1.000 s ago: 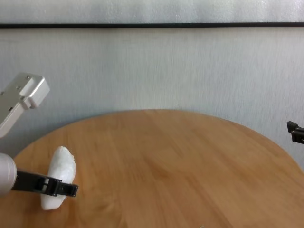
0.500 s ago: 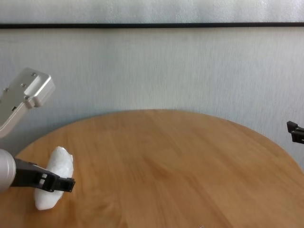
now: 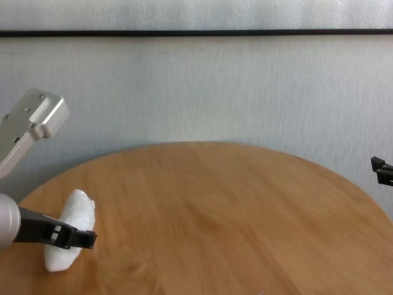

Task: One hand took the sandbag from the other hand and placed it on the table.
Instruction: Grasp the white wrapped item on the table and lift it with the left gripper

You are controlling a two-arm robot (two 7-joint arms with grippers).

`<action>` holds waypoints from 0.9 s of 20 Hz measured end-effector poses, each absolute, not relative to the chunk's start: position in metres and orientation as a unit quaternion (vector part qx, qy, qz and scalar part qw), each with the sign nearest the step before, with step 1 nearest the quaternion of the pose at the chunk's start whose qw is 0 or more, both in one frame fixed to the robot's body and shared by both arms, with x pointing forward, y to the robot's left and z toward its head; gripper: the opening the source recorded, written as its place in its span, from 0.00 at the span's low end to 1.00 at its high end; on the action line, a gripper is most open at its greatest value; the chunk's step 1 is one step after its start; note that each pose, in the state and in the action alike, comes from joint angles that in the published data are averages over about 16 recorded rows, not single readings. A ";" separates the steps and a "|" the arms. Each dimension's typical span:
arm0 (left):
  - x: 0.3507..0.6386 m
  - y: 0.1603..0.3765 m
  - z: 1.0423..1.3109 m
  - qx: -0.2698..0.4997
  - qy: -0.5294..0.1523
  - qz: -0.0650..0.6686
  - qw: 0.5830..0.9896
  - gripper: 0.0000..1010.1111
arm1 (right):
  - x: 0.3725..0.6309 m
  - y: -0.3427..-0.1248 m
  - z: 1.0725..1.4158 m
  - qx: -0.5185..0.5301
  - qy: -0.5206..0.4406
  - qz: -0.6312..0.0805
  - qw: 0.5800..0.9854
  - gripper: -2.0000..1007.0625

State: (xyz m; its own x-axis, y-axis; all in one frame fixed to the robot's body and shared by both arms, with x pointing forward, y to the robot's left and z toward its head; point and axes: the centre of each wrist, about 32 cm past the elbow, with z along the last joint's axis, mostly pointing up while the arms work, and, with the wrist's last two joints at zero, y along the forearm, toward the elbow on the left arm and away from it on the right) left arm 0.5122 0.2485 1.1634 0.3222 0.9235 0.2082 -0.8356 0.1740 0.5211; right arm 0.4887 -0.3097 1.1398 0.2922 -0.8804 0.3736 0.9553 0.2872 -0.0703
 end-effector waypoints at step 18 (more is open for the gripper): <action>0.512 0.248 1.164 0.279 0.088 0.579 0.761 0.53 | 0.489 -0.310 1.140 -0.141 -0.132 -0.580 0.791 1.00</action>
